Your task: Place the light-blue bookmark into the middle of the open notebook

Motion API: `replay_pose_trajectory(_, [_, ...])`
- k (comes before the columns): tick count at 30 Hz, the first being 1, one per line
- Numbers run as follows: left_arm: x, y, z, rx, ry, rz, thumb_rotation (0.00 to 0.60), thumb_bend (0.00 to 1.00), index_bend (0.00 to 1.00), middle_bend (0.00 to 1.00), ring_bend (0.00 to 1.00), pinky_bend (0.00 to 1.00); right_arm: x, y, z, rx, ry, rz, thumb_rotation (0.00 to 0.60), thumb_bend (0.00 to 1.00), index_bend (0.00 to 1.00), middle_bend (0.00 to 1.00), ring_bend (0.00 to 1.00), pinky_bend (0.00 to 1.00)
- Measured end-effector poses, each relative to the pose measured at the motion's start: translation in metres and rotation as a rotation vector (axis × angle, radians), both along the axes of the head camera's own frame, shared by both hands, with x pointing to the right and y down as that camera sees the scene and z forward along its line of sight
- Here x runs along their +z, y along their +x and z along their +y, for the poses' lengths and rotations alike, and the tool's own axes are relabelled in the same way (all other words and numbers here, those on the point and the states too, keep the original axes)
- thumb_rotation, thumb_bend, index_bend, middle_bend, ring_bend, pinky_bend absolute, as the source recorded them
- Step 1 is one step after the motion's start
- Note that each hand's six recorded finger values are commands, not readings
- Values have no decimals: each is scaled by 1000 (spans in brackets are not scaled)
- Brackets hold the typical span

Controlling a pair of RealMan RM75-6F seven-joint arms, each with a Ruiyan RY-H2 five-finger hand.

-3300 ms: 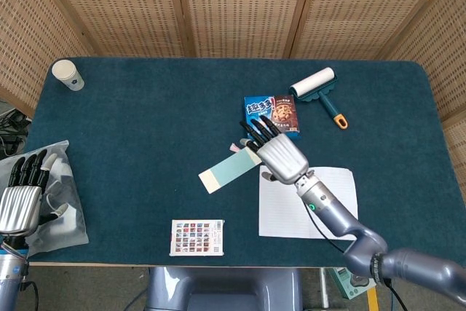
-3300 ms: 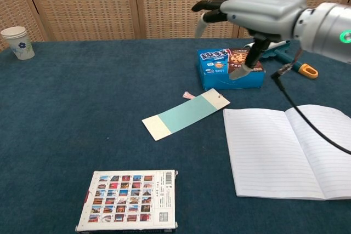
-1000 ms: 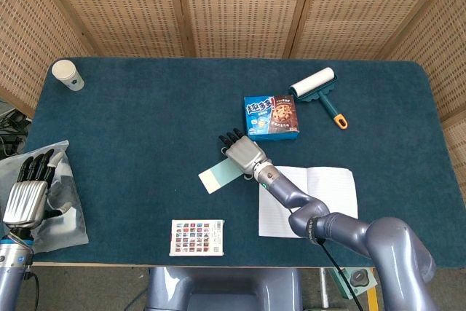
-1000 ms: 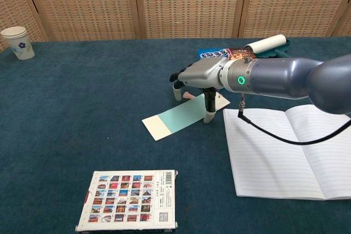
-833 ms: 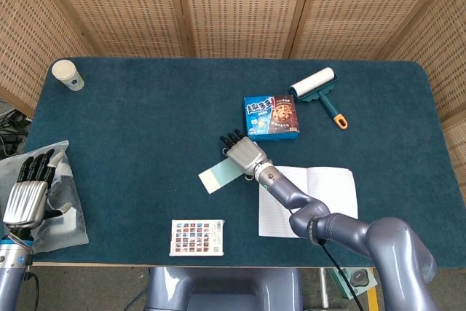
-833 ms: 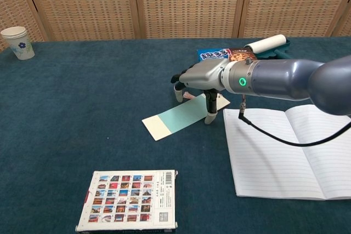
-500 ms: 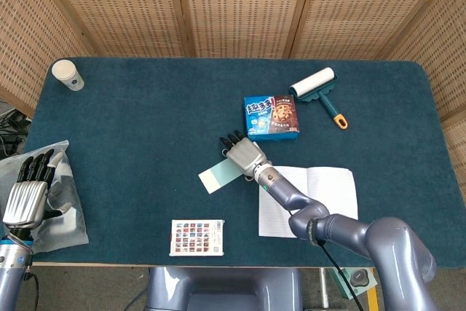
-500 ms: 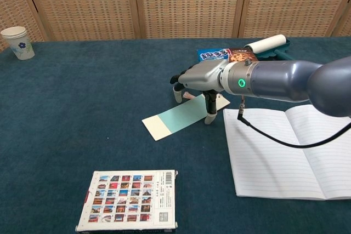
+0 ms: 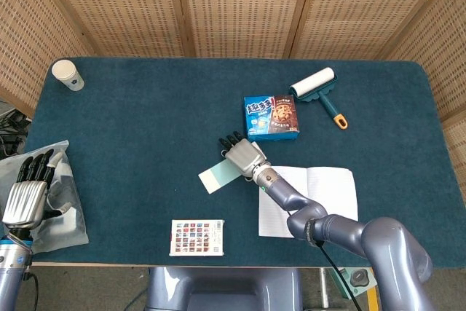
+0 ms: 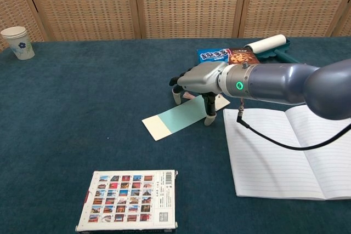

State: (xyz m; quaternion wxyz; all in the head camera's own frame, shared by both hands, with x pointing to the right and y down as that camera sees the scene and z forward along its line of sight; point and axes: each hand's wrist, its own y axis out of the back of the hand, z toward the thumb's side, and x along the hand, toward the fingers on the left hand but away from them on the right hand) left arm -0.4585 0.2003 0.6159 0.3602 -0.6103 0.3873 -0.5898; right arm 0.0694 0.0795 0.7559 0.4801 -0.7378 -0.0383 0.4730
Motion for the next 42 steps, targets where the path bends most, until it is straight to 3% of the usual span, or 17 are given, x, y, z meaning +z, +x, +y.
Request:
replay_pose_trajectory(6, [0,1,0,3,-1,2,600,41,0,0,0,0,0,-1,1,-6,0,1,600,168,341,0,0,21])
replay_pose_trajectory(13, [-1,0,0,0,1,4,600,41,0,0,0,0,1,-3,4,-13,-3,-1,600,207,500,13,0,32])
replay_pose_trajectory(28, [-1,0,0,1,1,7,600,41,0,0,0,0,-3,-6,5,-23,10,-20,600,220,544,31,0,34])
replay_pose_trajectory(42, [-4,2,0,5,11,14,600,41,0,0,0,0,-22,-5,-2,-49,53,-31,600,220,549,29,0,33])
